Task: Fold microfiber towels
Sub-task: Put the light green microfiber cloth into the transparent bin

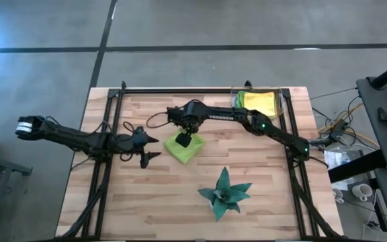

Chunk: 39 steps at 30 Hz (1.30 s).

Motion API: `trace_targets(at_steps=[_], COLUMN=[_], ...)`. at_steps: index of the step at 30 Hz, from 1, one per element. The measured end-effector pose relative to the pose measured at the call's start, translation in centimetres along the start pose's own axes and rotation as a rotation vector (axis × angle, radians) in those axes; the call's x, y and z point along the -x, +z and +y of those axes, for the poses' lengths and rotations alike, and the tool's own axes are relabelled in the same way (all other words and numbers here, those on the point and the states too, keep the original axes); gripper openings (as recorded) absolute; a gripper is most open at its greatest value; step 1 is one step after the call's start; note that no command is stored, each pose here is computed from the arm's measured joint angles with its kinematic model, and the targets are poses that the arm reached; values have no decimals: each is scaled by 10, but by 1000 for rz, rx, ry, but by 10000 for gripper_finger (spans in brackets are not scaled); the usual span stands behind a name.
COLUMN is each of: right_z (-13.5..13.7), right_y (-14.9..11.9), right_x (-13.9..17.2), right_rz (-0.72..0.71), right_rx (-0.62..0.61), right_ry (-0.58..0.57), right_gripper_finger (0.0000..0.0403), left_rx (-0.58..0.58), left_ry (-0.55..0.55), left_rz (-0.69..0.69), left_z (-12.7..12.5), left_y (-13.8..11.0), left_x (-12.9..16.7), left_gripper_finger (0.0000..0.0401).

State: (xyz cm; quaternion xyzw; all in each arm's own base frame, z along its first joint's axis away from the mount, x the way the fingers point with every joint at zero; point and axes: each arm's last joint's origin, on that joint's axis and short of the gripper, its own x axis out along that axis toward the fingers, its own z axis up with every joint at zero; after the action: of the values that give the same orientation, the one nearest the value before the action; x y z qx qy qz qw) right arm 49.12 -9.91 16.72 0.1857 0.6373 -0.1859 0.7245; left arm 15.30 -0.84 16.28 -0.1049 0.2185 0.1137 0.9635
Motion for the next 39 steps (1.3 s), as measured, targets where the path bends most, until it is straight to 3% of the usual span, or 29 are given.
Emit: trace_targets(at_steps=[7,15,18,23,24,32,39], right_z=[-4,4,5,7,7,-5,-45], right_y=[-6,-12,-12,-11,-11,-11,-17], right_x=[-20,-40,-42,-43,-42,-16,43], right_rz=[64,83,77,63,62,55,33], right_rx=[-41,-86,-97,-93,-91,-111,-211], right_ry=[-12,36,31,54,54,47,-99], right_gripper_finger=[259,202,154,30,23,11,10], left_rx=[-17,-24,-18,-11,-12,-10,-3], left_ry=[-25,-24,-28,-35,-34,-34,-48], left_rz=[41,-1,-27,-51,-50,-54,-74], left_z=[-1,-2,-2,-3,-3,-3,-5], left_y=[-3,1,3,6,6,6,12], left_x=[-3,-2,-2,-2,-2,-1,0], left_gripper_finger=[290,290,290,290,290,290,290])
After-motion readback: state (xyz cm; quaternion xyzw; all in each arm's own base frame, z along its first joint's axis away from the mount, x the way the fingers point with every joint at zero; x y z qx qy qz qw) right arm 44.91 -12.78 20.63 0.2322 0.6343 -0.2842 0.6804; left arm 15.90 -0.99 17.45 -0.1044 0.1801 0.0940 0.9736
